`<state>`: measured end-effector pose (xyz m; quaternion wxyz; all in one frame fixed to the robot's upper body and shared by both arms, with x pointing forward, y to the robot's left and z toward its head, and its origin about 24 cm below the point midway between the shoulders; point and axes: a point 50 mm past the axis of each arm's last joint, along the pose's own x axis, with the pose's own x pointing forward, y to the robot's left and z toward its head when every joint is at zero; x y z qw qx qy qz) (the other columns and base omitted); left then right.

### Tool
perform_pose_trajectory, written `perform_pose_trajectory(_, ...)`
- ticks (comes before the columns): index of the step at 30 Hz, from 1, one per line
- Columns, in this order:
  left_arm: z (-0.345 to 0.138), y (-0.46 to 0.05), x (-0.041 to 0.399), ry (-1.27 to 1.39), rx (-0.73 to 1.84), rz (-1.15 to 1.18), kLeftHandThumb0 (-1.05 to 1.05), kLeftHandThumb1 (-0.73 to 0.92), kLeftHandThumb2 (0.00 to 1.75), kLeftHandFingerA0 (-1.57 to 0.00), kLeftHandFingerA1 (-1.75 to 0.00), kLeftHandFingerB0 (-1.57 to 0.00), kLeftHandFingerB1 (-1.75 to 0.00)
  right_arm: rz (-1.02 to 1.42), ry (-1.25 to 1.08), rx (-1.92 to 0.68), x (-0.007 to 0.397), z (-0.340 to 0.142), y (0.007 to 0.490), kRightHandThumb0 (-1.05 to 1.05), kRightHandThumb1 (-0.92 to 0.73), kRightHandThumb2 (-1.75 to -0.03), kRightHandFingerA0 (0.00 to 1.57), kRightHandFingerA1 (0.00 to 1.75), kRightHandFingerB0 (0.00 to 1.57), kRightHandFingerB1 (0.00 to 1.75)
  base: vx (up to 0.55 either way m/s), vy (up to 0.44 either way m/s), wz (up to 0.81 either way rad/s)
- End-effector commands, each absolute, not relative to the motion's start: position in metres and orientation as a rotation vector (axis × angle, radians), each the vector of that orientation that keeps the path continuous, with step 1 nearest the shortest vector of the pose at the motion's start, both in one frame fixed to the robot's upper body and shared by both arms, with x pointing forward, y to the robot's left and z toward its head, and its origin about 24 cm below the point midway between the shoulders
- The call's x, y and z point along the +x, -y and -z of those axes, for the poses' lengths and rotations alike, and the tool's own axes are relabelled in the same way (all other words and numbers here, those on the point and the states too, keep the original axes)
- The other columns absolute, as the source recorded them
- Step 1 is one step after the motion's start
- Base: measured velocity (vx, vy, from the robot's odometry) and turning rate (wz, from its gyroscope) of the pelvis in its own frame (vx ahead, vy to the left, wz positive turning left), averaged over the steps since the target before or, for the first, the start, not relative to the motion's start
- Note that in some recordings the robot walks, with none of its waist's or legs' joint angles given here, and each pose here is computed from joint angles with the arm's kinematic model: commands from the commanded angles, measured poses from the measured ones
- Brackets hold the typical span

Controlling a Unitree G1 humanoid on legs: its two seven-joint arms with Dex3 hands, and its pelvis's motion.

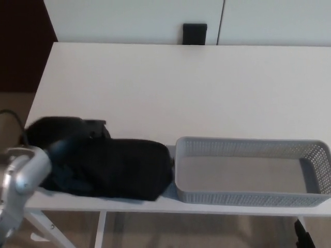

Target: The robot walk towards a table in front and pick up a black pencil case on the left hand side and put the pencil case into a small container on the right hand side

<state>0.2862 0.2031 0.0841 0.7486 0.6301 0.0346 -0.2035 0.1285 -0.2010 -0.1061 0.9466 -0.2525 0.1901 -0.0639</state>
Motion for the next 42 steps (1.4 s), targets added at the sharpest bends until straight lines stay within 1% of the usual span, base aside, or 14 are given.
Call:
perform_pose_trajectory(1,-0.102,-0.223,0.285,-0.042,1.377,0.419,-0.25,0.61,0.61,-0.74,-1.50,-0.68,-1.23,0.126,-0.403,-0.539,0.128,0.106,0.208,-0.69,-0.92,-1.02,0.00,0.00,0.00,0.00,0.00,0.000,0.00)
perform_pose_trajectory(12,-0.138,-0.258,0.287,-0.043,1.392,0.325,-0.17,0.59,0.55,-0.74,-1.65,-0.59,-1.47,0.122,-0.410,-0.534,0.130,0.106,0.208,-0.69,-0.92,-1.02,0.00,0.00,0.00,0.00,0.00,0.000,0.00)
perform_pose_trajectory(13,-0.142,-0.258,0.287,-0.036,1.389,0.318,-0.12,0.61,0.50,-0.70,-1.73,-0.51,-1.53,0.120,-0.411,-0.534,0.131,0.105,0.208,-0.70,-0.92,-1.03,0.00,0.00,0.00,0.00,0.00,0.000,0.00)
perform_pose_trajectory(14,-0.149,-0.254,0.288,-0.013,1.391,0.306,-0.12,0.62,0.51,-0.66,-1.75,-0.52,-1.57,0.117,-0.413,-0.531,0.132,0.105,0.207,-0.85,-0.86,-1.20,0.00,0.01,0.00,0.00,0.00,0.000,0.00)
perform_pose_trajectory(19,-0.154,-0.252,0.288,0.004,1.400,0.301,-0.12,0.62,0.51,-0.66,-1.75,-0.52,-1.57,0.119,-0.414,-0.529,0.134,0.105,0.207,-0.85,-0.86,-1.20,0.00,0.01,0.00,0.00,0.00,0.000,0.00)
perform_pose_trajectory(20,-0.160,-0.234,0.287,0.056,1.400,0.325,-0.14,0.65,0.52,-0.64,-1.75,-0.48,-1.62,0.113,-0.417,-0.541,0.132,0.106,0.207,-0.83,-0.86,-1.20,0.00,0.01,0.00,0.00,0.00,0.000,0.00)
perform_pose_trajectory(21,-0.164,-0.220,0.284,0.086,1.395,0.346,-0.12,0.65,0.52,-0.64,-1.75,-0.47,-1.64,0.104,-0.422,-0.556,0.128,0.107,0.207,-0.68,-0.92,-1.04,0.00,0.00,0.00,0.00,0.00,0.000,0.00)
perform_pose_trajectory(27,-0.177,-0.179,0.280,0.173,1.370,0.421,-0.12,0.64,0.57,-0.64,-1.75,-0.42,-1.65,0.091,-0.433,-0.553,0.124,0.110,0.205,-0.70,-0.92,-1.02,0.00,0.00,0.00,0.00,0.00,0.000,0.01)
perform_pose_trajectory(31,-0.183,-0.162,0.279,0.188,1.350,0.446,-0.15,0.67,0.54,-0.61,-1.75,-0.43,-1.61,0.089,-0.435,-0.552,0.124,0.110,0.205,-0.69,-0.92,-1.02,0.00,0.00,0.00,0.00,0.00,0.000,0.00)
perform_pose_trajectory(32,-0.184,-0.143,0.280,0.238,1.344,0.479,-0.12,0.66,0.50,-0.64,-1.75,-0.49,-1.47,0.085,-0.437,-0.553,0.124,0.111,0.204,-0.70,-0.92,-1.02,0.00,0.00,0.00,0.00,0.00,0.000,0.00)
perform_pose_trajectory(37,-0.187,-0.106,0.279,0.311,1.350,0.527,-0.13,0.69,0.50,-0.61,-1.72,-0.52,-1.44,0.080,-0.435,-0.556,0.126,0.111,0.203,-0.70,-0.92,-1.04,0.00,0.00,0.00,0.00,0.00,0.000,0.02)
perform_pose_trajectory(38,-0.184,-0.090,0.279,0.324,1.334,0.555,-0.21,0.63,0.56,-0.69,-1.66,-0.60,-1.28,0.076,-0.437,-0.554,0.123,0.112,0.202,-0.69,-0.92,-1.02,0.00,0.00,0.00,0.00,0.00,0.000,0.00)
perform_pose_trajectory(40,-0.180,-0.059,0.276,0.370,1.312,0.607,-0.19,0.64,0.52,-0.66,-1.68,-0.55,-1.41,0.067,-0.446,-0.550,0.118,0.114,0.200,-0.70,-0.92,-1.03,0.00,0.00,0.00,0.00,0.00,0.000,0.00)
perform_pose_trajectory(42,-0.177,-0.038,0.276,0.362,1.279,0.630,-0.21,0.60,0.58,-0.70,-1.57,-0.61,-1.34,0.064,-0.453,-0.547,0.117,0.116,0.199,-0.70,-0.92,-1.04,0.00,0.00,0.00,0.00,0.00,0.000,0.05)
